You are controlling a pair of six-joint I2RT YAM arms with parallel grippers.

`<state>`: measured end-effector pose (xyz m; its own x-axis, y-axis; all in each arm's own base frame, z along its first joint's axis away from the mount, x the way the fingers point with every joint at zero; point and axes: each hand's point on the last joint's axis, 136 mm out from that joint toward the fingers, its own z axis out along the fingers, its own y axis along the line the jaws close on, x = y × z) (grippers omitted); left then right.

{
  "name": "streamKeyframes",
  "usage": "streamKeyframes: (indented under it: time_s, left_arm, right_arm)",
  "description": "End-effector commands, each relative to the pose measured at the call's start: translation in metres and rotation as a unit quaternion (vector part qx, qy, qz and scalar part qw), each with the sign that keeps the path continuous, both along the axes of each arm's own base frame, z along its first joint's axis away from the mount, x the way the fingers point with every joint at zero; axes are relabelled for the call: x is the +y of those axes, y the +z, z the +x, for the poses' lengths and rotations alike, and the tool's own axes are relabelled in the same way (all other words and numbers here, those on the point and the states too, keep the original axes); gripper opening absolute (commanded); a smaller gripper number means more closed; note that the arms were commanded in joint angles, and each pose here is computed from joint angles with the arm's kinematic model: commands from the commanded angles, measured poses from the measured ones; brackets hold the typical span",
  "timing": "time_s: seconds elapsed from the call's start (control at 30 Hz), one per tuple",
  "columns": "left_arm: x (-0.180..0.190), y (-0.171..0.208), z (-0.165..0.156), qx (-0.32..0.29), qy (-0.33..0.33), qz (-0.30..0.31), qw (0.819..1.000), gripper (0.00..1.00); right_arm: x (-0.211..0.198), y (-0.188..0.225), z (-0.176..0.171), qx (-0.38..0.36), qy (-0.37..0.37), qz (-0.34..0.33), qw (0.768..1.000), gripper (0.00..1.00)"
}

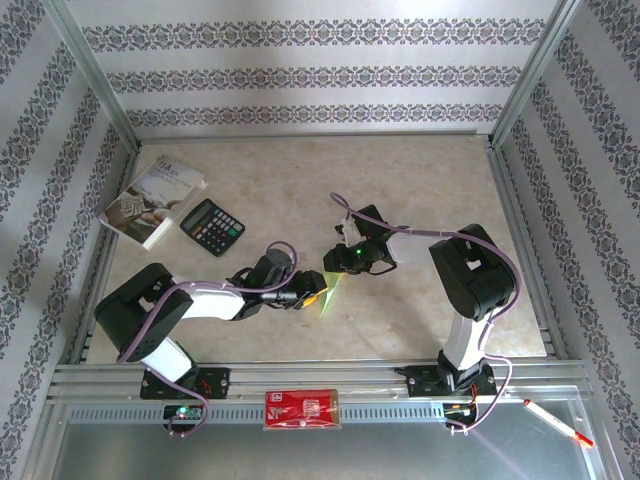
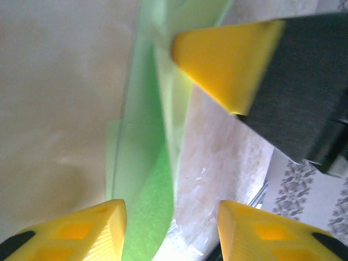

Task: Fold a paper plane with a square sheet of paper (pick it up from the middle)
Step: Fold the wing for the fifth time at the center of the table.

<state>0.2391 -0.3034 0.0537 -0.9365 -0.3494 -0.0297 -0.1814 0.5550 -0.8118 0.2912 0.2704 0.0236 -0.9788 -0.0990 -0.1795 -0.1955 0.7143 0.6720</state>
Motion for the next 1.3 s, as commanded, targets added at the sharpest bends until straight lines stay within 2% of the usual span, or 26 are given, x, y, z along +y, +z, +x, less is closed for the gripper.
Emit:
streamKeyframes:
  time_s: [0.0,0.1,0.2,0.57,0.93,1.27]
  left_arm:
    - [0.012,-0.010,-0.014,-0.006,-0.055,0.086,0.995,0.53]
    - [0.008,-0.012,-0.019,-0.006,-0.095,0.107,0.990,0.59]
    - [0.001,-0.016,-0.023,-0.005,-0.125,0.122,0.985,0.62]
    - [-0.006,-0.033,-0.019,-0.021,-0.161,0.178,0.971,0.62]
    - [-0.010,-0.037,-0.013,-0.025,-0.165,0.183,0.969,0.42]
    - [-0.009,-0.040,-0.013,-0.018,-0.160,0.171,0.972,0.30]
  right_arm:
    - [-0.003,-0.010,-0.002,0.005,0.005,-0.006,1.000,0.32]
    - [-0.002,-0.009,-0.002,0.005,0.004,-0.004,1.000,0.32]
    - [-0.002,-0.009,-0.001,0.004,0.003,-0.003,1.000,0.32]
    - [-0.001,-0.009,0.000,0.005,0.003,0.001,1.000,0.32]
    - [0.000,-0.007,0.001,0.004,0.004,0.004,1.000,0.32]
    - [0.000,-0.006,0.001,0.004,0.004,0.005,1.000,0.32]
